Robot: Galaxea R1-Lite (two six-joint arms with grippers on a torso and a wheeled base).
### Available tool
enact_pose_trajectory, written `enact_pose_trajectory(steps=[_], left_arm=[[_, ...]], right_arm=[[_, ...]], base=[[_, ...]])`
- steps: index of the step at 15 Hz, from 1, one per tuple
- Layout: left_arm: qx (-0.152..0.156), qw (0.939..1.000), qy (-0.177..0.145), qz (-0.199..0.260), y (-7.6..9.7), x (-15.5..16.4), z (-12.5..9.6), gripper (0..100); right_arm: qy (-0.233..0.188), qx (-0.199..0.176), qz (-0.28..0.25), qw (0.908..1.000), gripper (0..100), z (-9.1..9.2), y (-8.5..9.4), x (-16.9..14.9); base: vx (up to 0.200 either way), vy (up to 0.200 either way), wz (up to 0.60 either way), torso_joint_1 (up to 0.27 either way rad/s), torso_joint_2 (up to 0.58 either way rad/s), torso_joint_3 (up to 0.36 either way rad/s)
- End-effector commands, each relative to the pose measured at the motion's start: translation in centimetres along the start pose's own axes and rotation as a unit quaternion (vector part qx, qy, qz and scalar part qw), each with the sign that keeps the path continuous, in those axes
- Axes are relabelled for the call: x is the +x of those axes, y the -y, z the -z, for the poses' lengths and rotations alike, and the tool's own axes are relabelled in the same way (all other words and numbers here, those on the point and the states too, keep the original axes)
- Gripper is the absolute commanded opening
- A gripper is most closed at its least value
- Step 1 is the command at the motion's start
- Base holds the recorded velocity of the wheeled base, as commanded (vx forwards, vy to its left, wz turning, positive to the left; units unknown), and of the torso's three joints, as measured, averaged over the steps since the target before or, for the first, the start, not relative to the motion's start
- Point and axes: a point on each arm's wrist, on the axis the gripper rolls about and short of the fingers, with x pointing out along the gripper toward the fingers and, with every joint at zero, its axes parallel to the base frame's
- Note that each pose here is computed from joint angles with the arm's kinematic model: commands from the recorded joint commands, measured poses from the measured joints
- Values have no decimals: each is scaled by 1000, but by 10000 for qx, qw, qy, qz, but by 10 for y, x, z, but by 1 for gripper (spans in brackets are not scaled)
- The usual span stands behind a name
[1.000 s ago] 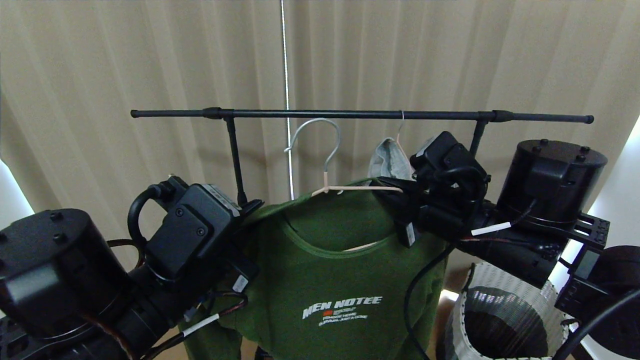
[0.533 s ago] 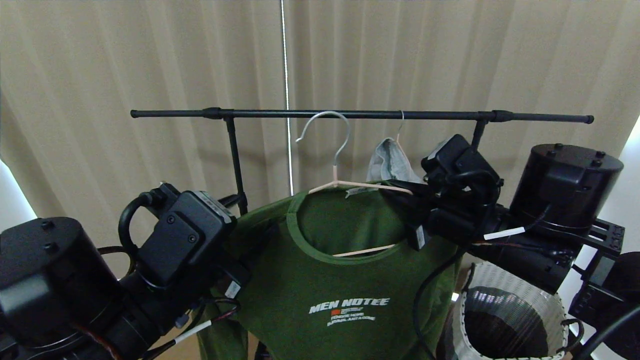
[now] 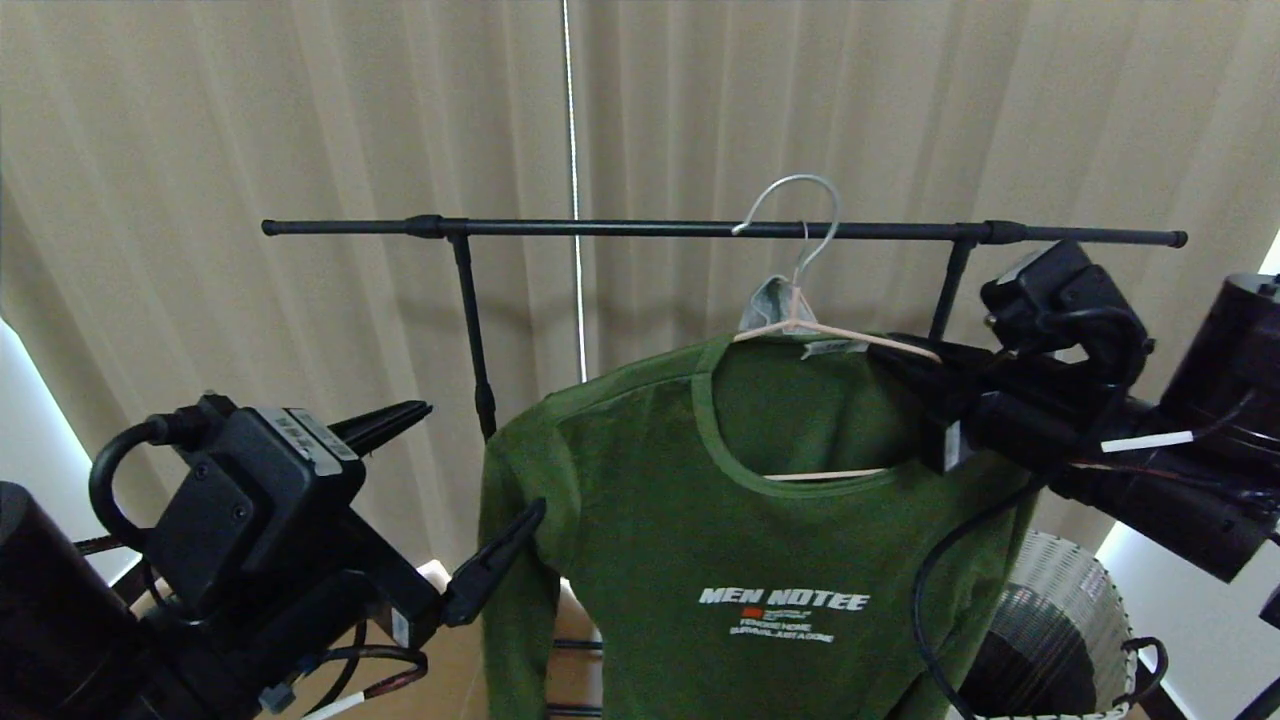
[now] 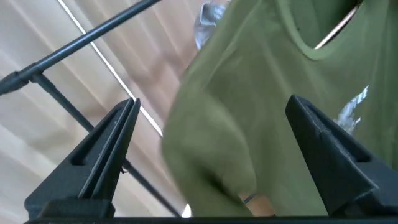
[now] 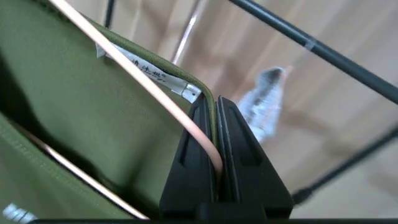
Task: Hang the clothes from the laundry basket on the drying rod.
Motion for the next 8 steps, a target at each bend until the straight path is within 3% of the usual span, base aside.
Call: enact_pose_trajectory(steps=[1,4,8], left_arm=[[1,9997,-183,-139,-6,-9,10,100],[-39,9975,-710,-21,-2,-14,34,100],[-32,9959,-797,431,4,-3,41,100]], right_arm=[[191,16,145,9997,0,-8,8,-17],[337,180,146,9992,0,-13,10,-24],[430,217,77,9988,0,-16,9,-33]], base=[[0,0,0,0,0,0],[0,0,0,0,0,0],[0,0,0,0,0,0]])
